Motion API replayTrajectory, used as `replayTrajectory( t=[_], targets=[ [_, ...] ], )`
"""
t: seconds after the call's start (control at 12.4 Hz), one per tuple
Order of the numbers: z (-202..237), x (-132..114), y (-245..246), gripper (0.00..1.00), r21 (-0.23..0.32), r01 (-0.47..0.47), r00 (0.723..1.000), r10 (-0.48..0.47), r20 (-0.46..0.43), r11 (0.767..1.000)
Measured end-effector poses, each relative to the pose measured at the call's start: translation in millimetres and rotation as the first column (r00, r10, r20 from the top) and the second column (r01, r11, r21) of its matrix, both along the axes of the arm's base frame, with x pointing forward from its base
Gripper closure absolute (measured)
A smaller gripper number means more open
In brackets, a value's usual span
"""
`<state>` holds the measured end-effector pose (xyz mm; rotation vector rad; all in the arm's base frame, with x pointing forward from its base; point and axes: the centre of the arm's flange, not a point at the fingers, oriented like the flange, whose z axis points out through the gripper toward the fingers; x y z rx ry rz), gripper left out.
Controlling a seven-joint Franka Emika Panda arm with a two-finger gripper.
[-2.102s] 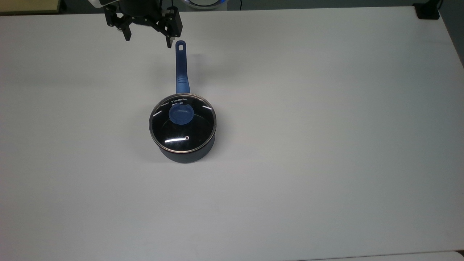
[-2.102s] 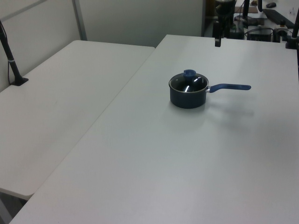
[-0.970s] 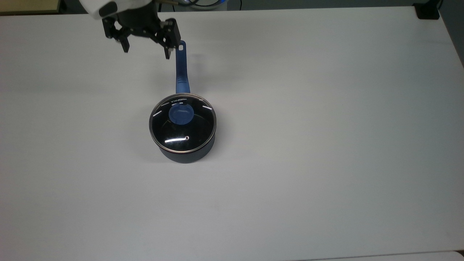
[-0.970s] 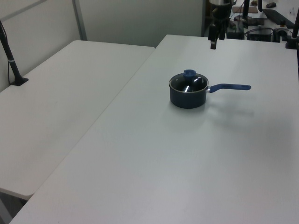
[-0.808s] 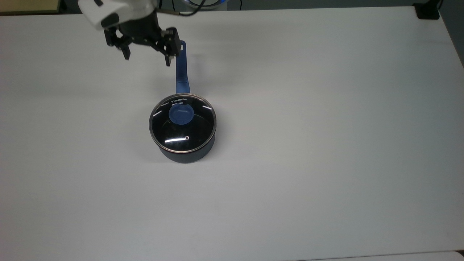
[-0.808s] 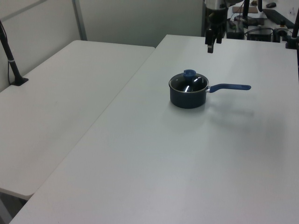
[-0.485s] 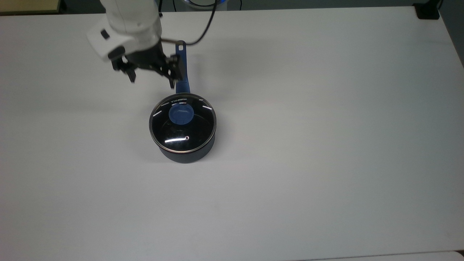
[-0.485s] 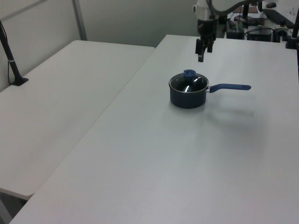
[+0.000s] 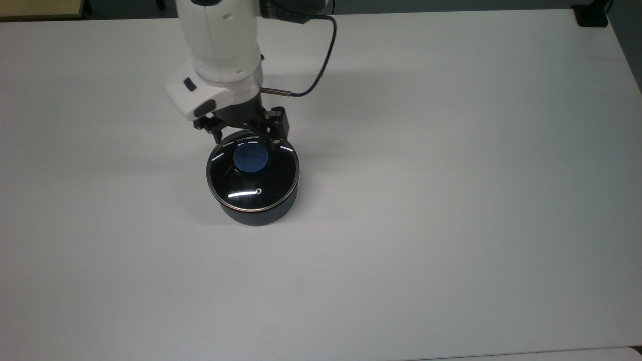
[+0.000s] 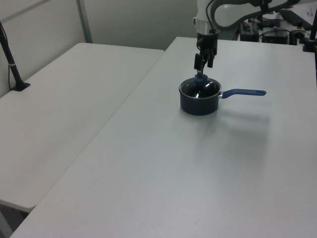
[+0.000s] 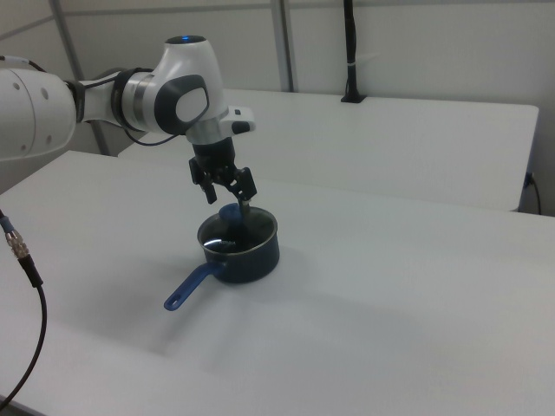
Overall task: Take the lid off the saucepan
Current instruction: 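Close the gripper on the blue knob of the glass lid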
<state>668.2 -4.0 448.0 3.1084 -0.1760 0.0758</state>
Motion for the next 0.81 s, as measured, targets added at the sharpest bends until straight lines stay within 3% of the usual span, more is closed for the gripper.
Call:
replayTrajectory(
  t=[0.81],
  targets=[
    [-17.3, 16.5, 17.2, 0.0, -0.005, 0.005, 1.0, -0.005, 0.019, 1.0]
  ],
)
